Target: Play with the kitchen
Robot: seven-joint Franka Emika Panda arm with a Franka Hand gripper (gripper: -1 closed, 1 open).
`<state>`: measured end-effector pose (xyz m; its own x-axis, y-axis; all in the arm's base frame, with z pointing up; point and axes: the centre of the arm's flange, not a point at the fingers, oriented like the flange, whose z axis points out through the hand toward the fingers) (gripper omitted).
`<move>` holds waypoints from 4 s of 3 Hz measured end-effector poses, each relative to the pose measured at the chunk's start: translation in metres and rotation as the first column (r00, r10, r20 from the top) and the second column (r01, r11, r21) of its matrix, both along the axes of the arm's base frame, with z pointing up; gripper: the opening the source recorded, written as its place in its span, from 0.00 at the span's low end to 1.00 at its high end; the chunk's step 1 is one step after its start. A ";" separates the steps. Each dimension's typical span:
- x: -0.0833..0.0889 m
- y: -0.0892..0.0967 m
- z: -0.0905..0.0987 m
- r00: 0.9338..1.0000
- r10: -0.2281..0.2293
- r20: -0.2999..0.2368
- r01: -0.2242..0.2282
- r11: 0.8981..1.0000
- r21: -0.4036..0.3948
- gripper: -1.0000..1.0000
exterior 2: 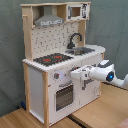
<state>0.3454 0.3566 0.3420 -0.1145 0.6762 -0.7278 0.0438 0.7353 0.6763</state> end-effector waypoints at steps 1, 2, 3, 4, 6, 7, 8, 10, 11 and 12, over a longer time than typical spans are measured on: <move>0.001 -0.002 0.001 1.000 -0.008 0.002 0.008 1.000 0.030 1.00; 0.001 -0.002 0.001 1.000 -0.010 0.002 0.010 0.999 0.032 0.00; 0.002 -0.004 0.002 1.000 -0.024 -0.001 0.024 0.993 0.119 0.00; 0.002 -0.004 0.002 0.999 -0.035 -0.008 0.036 0.974 0.223 0.00; 0.002 -0.004 0.002 0.998 -0.057 -0.029 0.064 0.894 0.444 0.00; 0.002 -0.004 0.002 0.997 -0.066 -0.041 0.077 0.832 0.550 0.00; 0.002 -0.004 0.002 0.996 -0.073 -0.052 0.090 0.763 0.640 0.00; 0.001 -0.003 0.002 0.994 -0.083 -0.078 0.112 0.600 0.792 0.00; 0.001 -0.003 0.002 0.993 -0.084 -0.082 0.115 0.568 0.815 0.00; 0.001 -0.003 0.002 0.993 -0.084 -0.082 0.115 0.568 0.815 1.00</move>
